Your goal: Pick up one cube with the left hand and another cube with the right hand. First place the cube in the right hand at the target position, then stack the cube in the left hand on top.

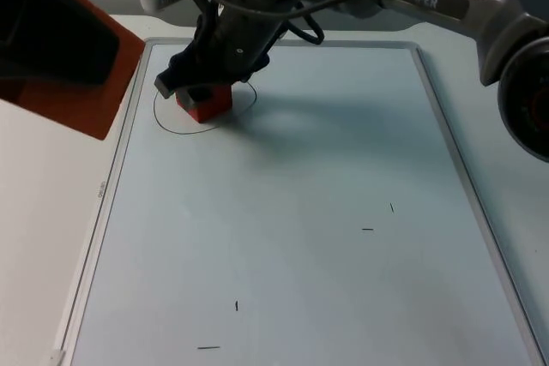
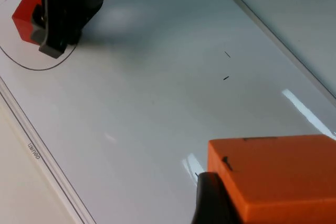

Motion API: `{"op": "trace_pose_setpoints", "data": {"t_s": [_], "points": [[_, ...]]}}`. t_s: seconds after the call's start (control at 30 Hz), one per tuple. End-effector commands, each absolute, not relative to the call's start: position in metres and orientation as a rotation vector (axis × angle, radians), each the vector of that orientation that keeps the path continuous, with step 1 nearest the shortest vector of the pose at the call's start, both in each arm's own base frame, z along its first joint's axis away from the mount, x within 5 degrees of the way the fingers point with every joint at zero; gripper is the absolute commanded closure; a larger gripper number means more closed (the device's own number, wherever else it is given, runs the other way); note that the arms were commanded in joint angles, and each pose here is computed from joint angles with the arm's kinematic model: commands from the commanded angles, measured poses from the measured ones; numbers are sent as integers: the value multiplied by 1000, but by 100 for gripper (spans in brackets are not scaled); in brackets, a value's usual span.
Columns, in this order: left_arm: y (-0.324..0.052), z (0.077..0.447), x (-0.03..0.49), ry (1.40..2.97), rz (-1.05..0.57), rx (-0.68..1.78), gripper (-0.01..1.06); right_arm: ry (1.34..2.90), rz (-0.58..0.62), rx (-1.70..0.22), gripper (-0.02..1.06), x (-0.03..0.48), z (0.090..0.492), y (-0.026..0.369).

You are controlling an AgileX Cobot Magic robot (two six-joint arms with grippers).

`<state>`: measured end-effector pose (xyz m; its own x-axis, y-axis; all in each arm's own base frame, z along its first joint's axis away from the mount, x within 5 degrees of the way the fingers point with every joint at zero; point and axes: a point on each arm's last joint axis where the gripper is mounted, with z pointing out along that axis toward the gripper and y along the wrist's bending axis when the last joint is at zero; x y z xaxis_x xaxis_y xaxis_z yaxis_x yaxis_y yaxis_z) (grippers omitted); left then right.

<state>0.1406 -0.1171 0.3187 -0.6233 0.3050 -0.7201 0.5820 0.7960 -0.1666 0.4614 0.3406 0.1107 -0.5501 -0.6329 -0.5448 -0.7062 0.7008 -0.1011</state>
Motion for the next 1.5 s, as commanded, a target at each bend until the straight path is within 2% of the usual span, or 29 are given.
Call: {"op": "trace_pose_setpoints", "data": {"t_s": [0.0, 0.13, 0.37, 0.5, 0.53, 0.63, 0.67, 0.8, 0.83, 0.9, 0.93, 0.97, 1.07, 1.27, 1.37, 1.47], "points": [[-118, 321, 138, 2257, -519, 657, 86, 2330, 188, -1006, 42, 462, 115, 342], [-118, 321, 139, 2256, -513, 659, 86, 2316, 192, -999, 30, 462, 129, 342], [-117, 321, 139, 2255, -512, 660, 86, 2269, 219, -985, 30, 457, 178, 340], [-117, 321, 140, 2242, -502, 662, 86, 2227, 226, -1004, 30, 443, 242, 330], [-117, 321, 140, 2242, -502, 662, 86, 2227, 226, -1004, 30, 443, 242, 330], [-118, 324, 142, 2199, -501, 650, 86, 2160, 253, -1057, 30, 420, 306, 317], [-118, 324, 142, 2199, -501, 650, 86, 2160, 253, -1057, 30, 420, 306, 317], [-119, 329, 148, 2116, -467, 650, 86, 2013, 277, -1033, 30, 381, 403, 286], [-119, 329, 148, 2116, -467, 650, 86, 2013, 277, -1033, 30, 381, 403, 286], [-124, 328, 158, 2073, -447, 650, 86, 1912, 273, -998, 30, 354, 456, 259], [-127, 326, 163, 2071, -447, 648, 86, 1881, 275, -983, 30, 344, 474, 248], [-127, 326, 163, 2071, -447, 648, 86, 1881, 275, -983, 30, 344, 474, 248], [-142, 319, 185, 2102, -396, 683, 86, 1764, 312, -990, 30, 305, 523, 215], [-161, 320, 214, 2114, -335, 730, 86, 1670, 360, -994, 30, 262, 564, 177], [-174, 315, 236, 2132, -285, 779, 86, 1623, 323, -938, 30, 237, 587, 149], [-180, 308, 249, 2148, -262, 801, 86, 1604, 307, -915, 30, 229, 594, 139]]}}
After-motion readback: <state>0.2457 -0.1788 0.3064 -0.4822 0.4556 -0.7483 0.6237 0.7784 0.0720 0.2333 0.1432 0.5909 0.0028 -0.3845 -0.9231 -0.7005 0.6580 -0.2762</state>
